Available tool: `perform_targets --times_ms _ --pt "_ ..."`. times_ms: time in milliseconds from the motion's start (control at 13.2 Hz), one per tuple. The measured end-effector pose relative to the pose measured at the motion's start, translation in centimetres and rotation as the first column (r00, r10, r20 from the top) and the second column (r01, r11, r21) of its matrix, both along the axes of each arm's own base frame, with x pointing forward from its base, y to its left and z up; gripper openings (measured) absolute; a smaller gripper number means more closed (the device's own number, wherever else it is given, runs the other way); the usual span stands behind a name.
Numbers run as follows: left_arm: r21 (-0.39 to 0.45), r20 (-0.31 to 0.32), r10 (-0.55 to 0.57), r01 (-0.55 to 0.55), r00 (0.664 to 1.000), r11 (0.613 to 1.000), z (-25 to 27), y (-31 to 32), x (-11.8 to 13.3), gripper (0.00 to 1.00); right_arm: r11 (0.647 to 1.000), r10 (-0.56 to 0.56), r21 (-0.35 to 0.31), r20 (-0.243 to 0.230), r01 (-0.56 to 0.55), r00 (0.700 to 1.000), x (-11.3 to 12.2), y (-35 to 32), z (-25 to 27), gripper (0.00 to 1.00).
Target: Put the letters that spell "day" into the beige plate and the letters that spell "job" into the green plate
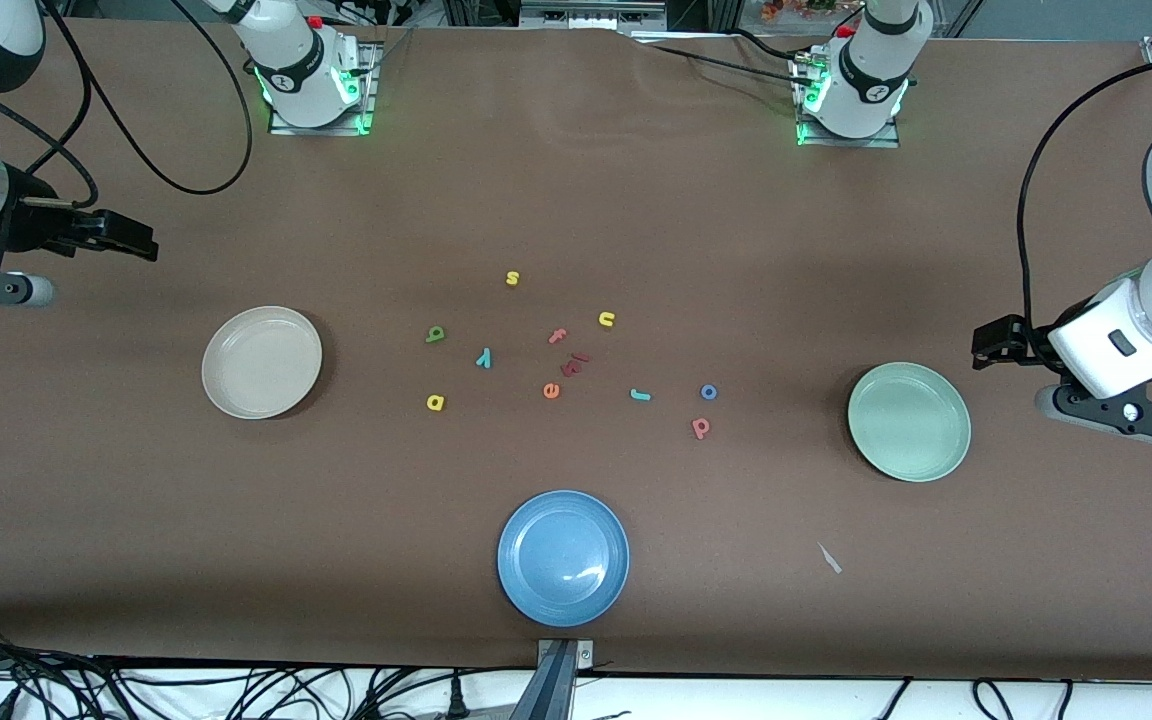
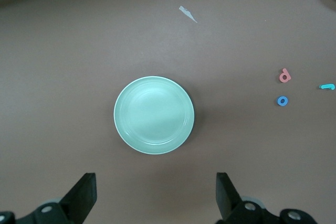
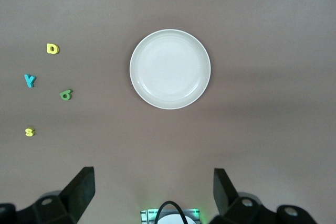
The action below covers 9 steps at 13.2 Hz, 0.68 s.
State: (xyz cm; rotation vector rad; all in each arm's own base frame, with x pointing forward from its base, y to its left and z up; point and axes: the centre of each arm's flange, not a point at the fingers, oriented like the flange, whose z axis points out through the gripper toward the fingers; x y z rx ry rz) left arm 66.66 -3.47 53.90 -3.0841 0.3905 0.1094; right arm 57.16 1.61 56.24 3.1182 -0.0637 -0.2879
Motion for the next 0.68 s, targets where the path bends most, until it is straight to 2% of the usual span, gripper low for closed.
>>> perform_targets --times_ms 684 --pt "-0.001 0.0 -0.002 0.002 1.0 1.0 0.01 -0.13 -0.01 1.0 1.0 -0.002 0.0 -0.002 0.002 1.0 0.07 -0.12 -0.13 1.0"
